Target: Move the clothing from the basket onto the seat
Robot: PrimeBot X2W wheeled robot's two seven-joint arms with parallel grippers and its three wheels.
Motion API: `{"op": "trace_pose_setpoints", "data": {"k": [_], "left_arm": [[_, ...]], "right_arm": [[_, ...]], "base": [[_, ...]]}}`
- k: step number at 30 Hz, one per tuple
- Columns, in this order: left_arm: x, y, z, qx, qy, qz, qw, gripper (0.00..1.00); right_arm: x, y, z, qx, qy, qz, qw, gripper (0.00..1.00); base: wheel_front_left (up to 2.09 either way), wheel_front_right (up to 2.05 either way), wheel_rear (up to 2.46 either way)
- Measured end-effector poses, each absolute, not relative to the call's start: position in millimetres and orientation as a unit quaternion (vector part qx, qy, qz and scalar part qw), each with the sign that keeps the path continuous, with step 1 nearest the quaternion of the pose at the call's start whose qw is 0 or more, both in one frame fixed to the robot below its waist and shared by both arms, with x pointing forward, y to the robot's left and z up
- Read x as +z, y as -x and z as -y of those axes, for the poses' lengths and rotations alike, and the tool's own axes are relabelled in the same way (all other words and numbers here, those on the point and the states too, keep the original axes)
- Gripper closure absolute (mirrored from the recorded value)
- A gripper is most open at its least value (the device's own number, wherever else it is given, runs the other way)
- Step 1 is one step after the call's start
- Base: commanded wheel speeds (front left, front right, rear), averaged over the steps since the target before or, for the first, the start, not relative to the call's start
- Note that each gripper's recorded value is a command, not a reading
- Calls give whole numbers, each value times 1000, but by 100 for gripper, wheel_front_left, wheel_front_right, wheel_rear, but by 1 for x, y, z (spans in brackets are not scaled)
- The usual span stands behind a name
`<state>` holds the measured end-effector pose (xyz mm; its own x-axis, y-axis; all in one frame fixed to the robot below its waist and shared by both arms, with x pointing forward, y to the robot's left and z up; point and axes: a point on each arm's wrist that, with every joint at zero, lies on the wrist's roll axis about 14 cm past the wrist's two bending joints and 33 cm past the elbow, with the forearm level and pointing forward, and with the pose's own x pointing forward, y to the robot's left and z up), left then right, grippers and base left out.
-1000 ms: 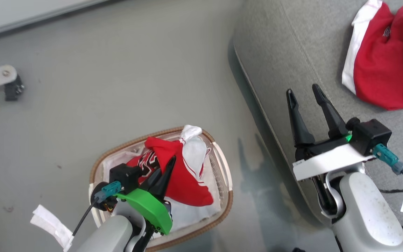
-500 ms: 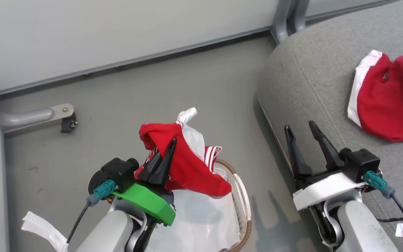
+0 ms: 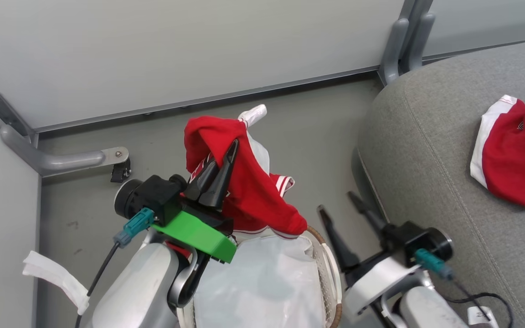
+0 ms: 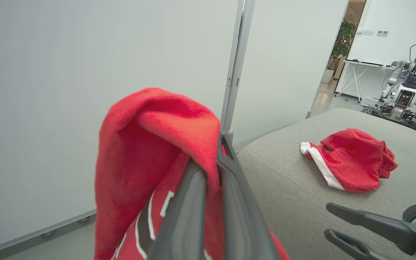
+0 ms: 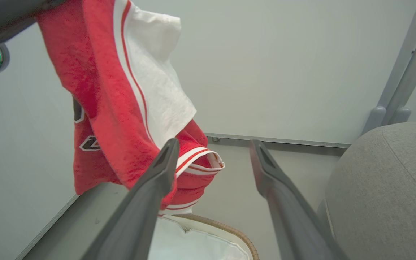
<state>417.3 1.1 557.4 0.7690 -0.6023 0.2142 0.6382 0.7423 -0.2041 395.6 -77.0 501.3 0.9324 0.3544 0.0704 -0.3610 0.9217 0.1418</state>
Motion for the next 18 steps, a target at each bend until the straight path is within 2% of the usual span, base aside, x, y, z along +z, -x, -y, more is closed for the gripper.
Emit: {"op": "trace_pose_setpoints", "data": {"k": [10, 18], "left_arm": [[565, -417, 5, -337, 135, 77, 929, 100], [565, -412, 7, -339, 137, 76, 928, 100]], "right_arm": [[506, -394, 9, 300, -32, 23, 953, 0], [492, -405, -5, 328, 21, 6, 944, 0]], "base": [[0, 0, 0], [0, 0, 0]]}}
